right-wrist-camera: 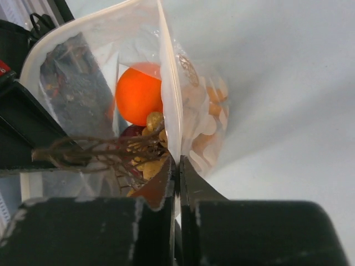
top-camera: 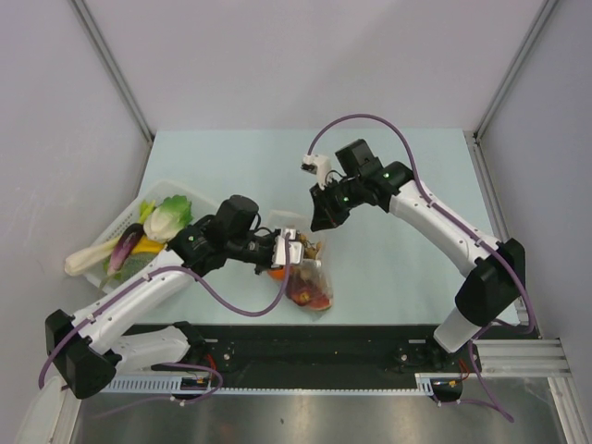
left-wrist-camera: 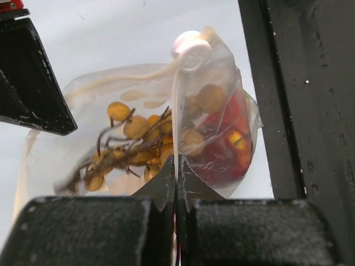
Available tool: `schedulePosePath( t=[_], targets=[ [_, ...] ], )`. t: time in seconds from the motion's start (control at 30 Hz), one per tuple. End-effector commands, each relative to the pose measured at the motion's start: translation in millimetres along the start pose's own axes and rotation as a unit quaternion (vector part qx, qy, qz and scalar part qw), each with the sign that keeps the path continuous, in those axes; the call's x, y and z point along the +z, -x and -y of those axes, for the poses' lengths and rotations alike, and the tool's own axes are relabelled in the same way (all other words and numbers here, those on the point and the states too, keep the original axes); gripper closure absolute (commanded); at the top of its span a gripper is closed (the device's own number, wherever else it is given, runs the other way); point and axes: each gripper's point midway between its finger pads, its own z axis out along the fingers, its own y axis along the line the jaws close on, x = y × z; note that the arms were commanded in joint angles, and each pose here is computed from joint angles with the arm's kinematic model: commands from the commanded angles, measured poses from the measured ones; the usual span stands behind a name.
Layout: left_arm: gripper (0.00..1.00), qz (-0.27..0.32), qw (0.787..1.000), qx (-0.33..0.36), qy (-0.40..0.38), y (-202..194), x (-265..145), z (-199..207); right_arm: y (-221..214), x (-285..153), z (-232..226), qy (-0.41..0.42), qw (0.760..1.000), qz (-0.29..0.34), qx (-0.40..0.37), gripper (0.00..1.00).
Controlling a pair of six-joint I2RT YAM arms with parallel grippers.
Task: Place the food in the zip-top bag and seal the zipper
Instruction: Adjust the zipper food storage bag at the center of the board.
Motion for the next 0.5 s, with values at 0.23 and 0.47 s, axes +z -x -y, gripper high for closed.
schedulePosePath(
  t=[0.23, 0.47],
  targets=[
    [1.00, -0.061, 0.993, 0.083, 0.065, -1.6, -28.8, -26.1, 49.9, -42.8, -6.1, -0.015, 0.997, 0.077, -0.014, 1.00],
    [0.72, -0.066, 0.995, -0.008, 0.074, -19.0, -23.1, -26.6, 19.5, -19.9, 10.3, -0.020, 0.999, 0.044, -0.005, 1.00]
  ],
)
